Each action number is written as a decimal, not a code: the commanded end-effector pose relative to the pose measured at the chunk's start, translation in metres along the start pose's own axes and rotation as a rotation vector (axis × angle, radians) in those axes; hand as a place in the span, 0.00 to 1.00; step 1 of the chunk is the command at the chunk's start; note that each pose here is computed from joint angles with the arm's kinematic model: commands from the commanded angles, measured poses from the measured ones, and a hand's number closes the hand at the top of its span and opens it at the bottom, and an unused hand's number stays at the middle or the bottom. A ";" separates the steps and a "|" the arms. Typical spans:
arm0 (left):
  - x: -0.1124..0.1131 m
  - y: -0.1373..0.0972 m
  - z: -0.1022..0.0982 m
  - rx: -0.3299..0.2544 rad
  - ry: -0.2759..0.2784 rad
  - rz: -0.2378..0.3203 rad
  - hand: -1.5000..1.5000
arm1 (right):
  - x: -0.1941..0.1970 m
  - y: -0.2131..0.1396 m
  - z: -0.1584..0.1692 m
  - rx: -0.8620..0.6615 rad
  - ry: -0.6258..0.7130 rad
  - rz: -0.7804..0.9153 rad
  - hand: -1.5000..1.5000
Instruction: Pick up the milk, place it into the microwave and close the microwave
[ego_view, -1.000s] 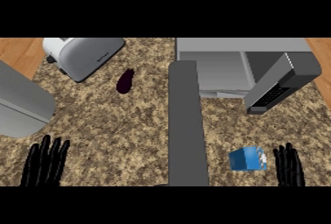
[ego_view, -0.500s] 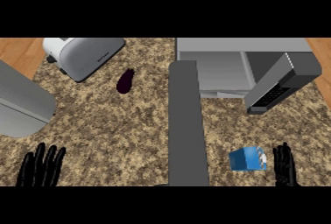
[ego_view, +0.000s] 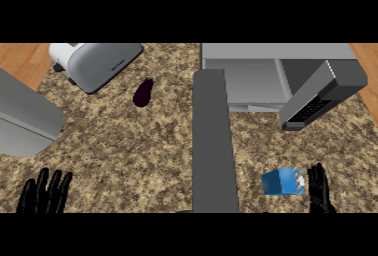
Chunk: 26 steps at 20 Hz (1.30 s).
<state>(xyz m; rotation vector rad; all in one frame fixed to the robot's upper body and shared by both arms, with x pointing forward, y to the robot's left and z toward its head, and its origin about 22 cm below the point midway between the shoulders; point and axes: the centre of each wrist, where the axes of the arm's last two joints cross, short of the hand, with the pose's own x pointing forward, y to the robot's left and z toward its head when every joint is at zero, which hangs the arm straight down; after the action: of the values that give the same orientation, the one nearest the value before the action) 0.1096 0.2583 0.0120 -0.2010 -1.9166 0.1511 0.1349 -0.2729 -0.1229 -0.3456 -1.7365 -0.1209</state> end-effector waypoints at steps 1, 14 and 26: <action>-0.014 -0.008 0.012 -0.013 0.006 0.002 0.00 | -0.024 0.009 -0.004 -0.003 0.010 -0.017 0.00; 0.003 0.010 0.014 0.002 0.002 0.006 0.00 | -0.041 0.002 -0.007 0.073 -0.057 -0.031 0.00; 0.009 0.011 0.010 -0.002 0.014 0.012 0.00 | -0.020 0.029 -0.037 -0.023 -0.030 -0.012 0.00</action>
<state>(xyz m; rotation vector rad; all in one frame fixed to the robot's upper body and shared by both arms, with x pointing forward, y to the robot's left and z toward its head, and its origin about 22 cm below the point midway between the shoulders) 0.0952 0.2678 0.0060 -0.2123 -1.9084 0.1489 0.1728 -0.2622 -0.1462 -0.2979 -1.7725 -0.1175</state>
